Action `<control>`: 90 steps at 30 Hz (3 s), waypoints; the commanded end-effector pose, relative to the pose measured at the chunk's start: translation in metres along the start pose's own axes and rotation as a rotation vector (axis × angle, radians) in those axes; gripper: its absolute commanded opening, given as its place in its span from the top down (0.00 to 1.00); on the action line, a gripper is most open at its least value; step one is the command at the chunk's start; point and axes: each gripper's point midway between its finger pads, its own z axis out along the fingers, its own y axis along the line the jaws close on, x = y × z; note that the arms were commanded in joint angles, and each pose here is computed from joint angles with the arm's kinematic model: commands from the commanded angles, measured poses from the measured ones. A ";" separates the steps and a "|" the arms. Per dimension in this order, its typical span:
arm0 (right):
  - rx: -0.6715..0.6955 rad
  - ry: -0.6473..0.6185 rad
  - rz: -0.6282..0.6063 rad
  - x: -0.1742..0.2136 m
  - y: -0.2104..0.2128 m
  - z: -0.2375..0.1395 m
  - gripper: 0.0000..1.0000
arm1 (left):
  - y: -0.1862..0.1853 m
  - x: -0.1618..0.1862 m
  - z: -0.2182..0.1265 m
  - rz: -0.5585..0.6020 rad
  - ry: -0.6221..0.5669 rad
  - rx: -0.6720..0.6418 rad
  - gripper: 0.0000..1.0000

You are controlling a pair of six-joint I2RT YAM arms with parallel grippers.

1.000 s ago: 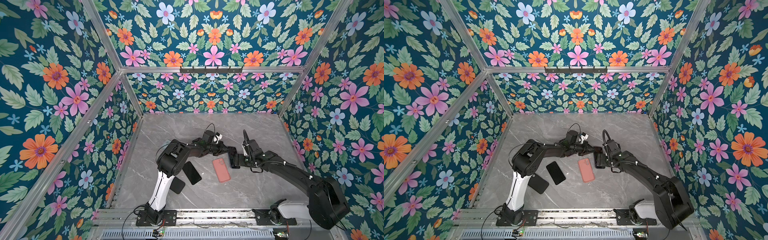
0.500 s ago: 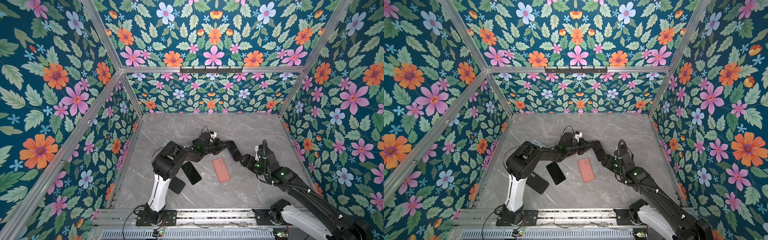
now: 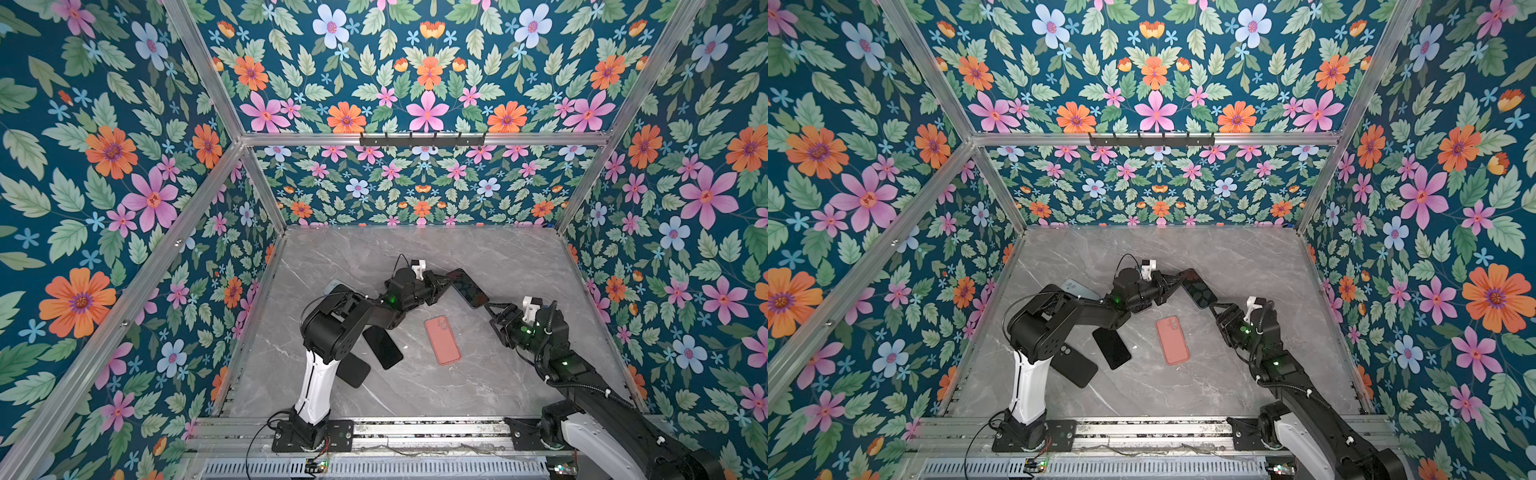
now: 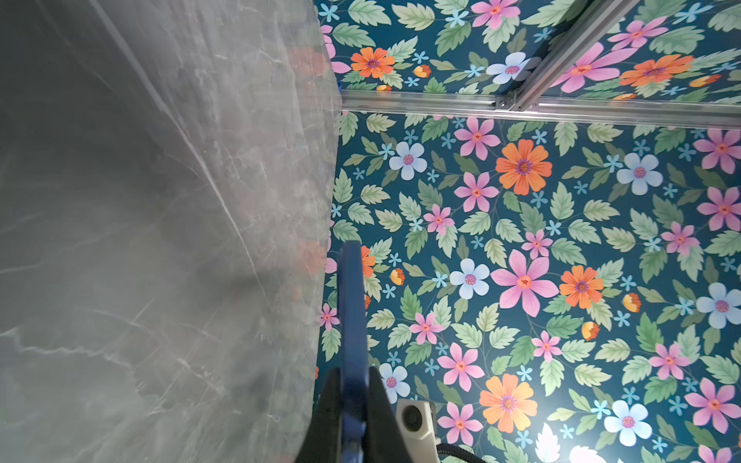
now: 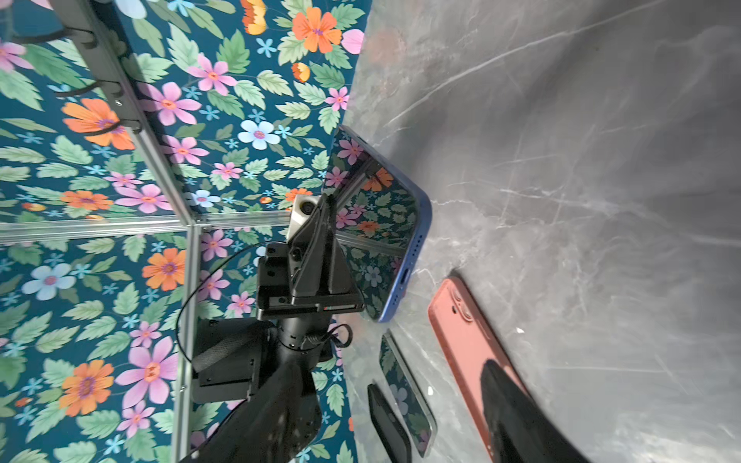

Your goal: Put the phone into the phone case

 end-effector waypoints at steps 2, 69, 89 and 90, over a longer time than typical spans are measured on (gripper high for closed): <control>-0.170 -0.003 0.014 -0.007 0.036 0.002 0.31 | -0.032 -0.001 0.000 0.008 -0.019 0.113 1.00; -0.005 0.044 0.032 -0.016 -0.002 0.023 1.00 | -0.006 -0.003 -0.036 0.109 0.000 -0.109 0.50; 0.168 0.155 -0.182 0.006 -0.013 -0.016 1.00 | 0.062 0.019 -0.060 0.743 0.462 -0.788 0.52; 0.171 0.159 -0.188 0.006 -0.013 -0.017 1.00 | 0.065 0.021 -0.060 0.758 0.485 -0.806 0.53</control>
